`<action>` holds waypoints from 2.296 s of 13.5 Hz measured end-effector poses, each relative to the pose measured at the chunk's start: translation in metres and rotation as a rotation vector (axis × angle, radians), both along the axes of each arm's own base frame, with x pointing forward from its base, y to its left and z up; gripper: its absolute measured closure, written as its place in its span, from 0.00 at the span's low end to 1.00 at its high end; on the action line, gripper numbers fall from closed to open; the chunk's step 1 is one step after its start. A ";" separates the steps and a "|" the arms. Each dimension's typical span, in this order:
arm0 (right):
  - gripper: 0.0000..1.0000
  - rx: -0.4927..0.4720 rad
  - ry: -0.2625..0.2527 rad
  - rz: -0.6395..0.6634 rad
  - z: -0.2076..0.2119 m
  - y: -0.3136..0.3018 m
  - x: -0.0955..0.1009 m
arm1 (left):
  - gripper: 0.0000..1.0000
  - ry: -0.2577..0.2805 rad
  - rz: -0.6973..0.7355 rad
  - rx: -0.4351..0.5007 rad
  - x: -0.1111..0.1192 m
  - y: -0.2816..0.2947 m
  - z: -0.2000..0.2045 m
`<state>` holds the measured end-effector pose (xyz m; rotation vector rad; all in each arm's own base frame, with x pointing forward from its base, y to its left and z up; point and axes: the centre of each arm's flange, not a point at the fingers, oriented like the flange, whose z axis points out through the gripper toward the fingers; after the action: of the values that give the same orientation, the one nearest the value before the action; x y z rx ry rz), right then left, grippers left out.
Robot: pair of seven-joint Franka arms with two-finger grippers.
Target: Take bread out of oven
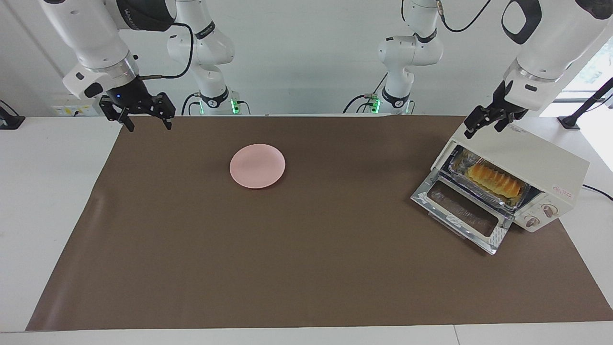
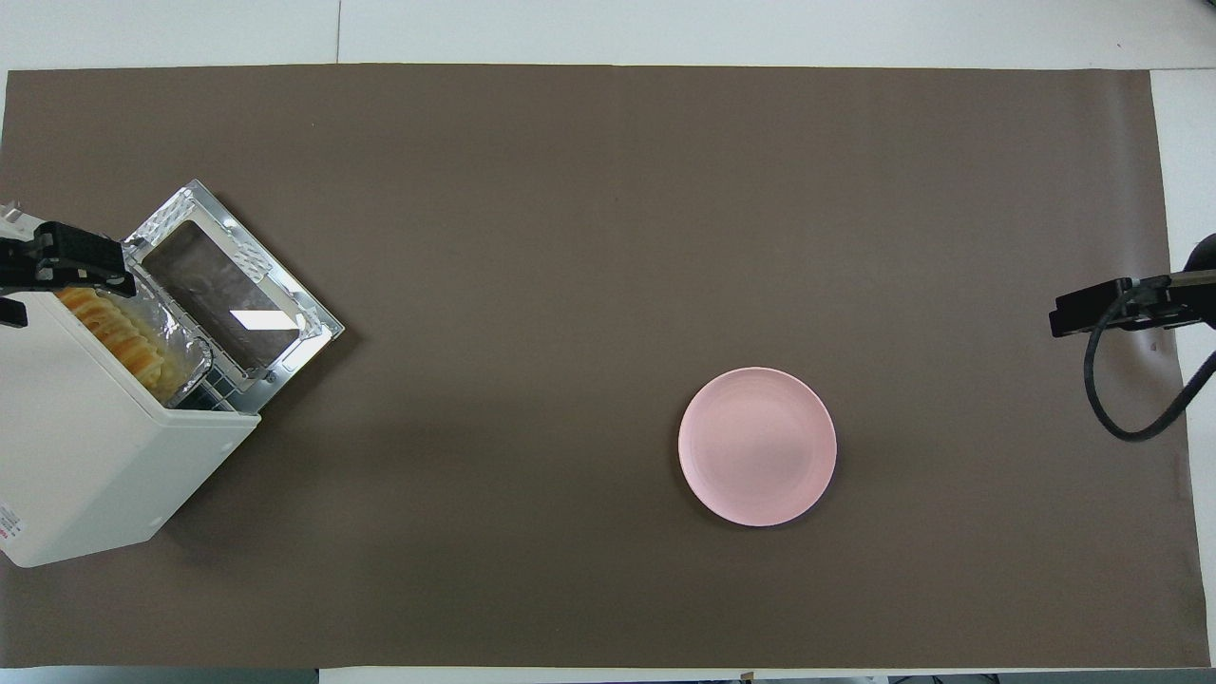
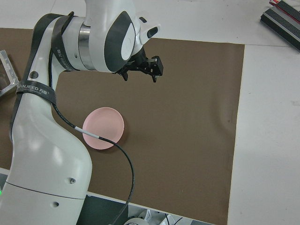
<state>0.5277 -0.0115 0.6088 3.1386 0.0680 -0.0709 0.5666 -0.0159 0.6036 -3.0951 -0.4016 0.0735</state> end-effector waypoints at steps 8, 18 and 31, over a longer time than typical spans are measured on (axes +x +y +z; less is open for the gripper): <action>0.00 0.000 0.000 0.000 0.000 0.000 0.000 | 0.00 -0.002 0.524 0.195 0.085 0.000 -0.143; 0.00 0.000 0.000 0.000 0.000 0.000 0.000 | 0.00 -0.031 0.628 0.195 0.044 0.026 -0.209; 0.00 0.000 0.000 0.000 0.000 0.000 0.000 | 0.99 -0.085 0.331 0.164 0.047 -0.048 -0.192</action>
<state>0.5277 -0.0115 0.6088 3.1386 0.0680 -0.0709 0.6137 -0.0640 0.4119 -2.8477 -0.8720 -0.0825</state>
